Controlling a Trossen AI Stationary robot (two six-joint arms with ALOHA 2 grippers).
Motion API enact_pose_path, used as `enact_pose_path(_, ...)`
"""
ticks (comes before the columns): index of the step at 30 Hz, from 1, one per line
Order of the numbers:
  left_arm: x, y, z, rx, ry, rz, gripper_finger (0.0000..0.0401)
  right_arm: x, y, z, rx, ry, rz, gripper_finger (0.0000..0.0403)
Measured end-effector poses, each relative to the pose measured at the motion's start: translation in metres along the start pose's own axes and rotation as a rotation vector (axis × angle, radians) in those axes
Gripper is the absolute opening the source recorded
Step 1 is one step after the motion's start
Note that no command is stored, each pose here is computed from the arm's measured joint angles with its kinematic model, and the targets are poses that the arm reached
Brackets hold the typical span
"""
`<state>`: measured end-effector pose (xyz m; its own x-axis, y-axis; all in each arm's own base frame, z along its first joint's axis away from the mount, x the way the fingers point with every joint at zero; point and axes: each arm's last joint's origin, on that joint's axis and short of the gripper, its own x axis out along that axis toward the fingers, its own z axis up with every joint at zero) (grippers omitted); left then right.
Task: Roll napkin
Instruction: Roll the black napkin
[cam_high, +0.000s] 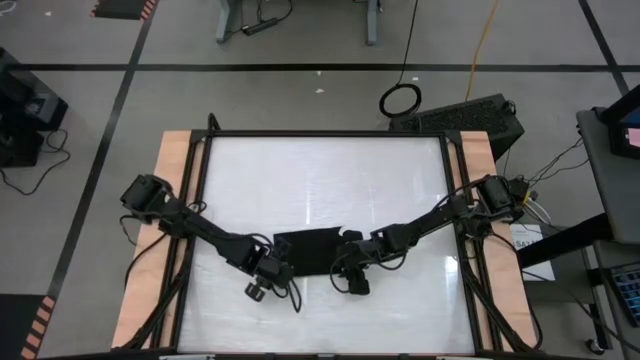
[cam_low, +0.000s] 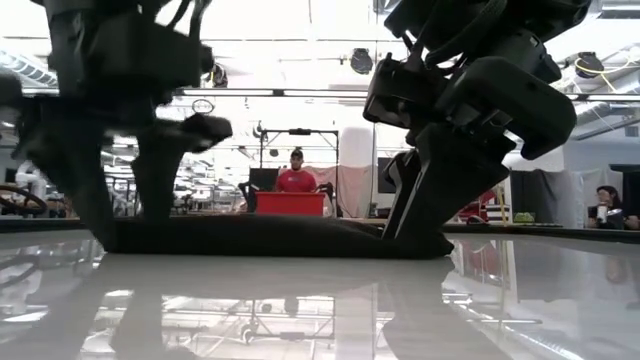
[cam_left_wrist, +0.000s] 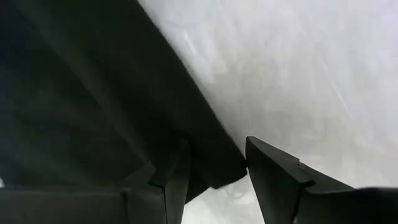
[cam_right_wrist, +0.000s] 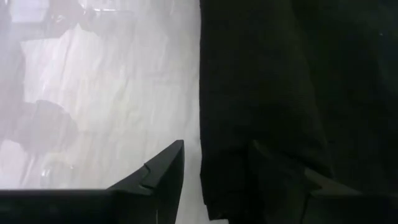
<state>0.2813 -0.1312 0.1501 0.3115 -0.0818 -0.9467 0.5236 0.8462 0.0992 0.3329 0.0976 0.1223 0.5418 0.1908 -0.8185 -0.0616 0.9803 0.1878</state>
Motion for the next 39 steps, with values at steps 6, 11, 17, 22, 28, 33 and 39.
enact_pose_path(6,0.01,0.003,-0.009,-0.038,0.016,-0.008,0.0162,0.0,-0.001,0.0,0.029,-0.003,0.001,0.0171)
enact_pose_path(11,0.011,0.009,-0.009,-0.103,-0.002,-0.017,0.0158,0.0,-0.001,0.0,0.044,-0.003,0.001,0.0169)
enact_pose_path(17,0.012,0.023,-0.011,-0.188,-0.017,-0.021,0.0039,0.0,-0.004,0.001,0.108,0.016,0.029,0.012)
enact_pose_path(22,0.013,0.03,-0.01,-0.238,-0.046,-0.081,0.0014,0.0,-0.008,0.0,0.163,0.06,0.129,0.0034)
enact_pose_path(28,0.01,0.027,-0.002,-0.226,-0.16,-0.341,0.0006,-0.001,-0.002,-0.001,0.216,0.133,0.316,0.001)
enact_pose_path(33,0.006,0.023,0.003,-0.226,-0.218,-0.525,0.0005,-0.003,0.011,0.004,0.245,0.143,0.53,0.0003)
enact_pose_path(39,0.004,0.031,0.002,-0.324,-0.216,-0.616,0.0005,-0.008,0.019,0.017,0.3,0.111,0.726,0.0002)
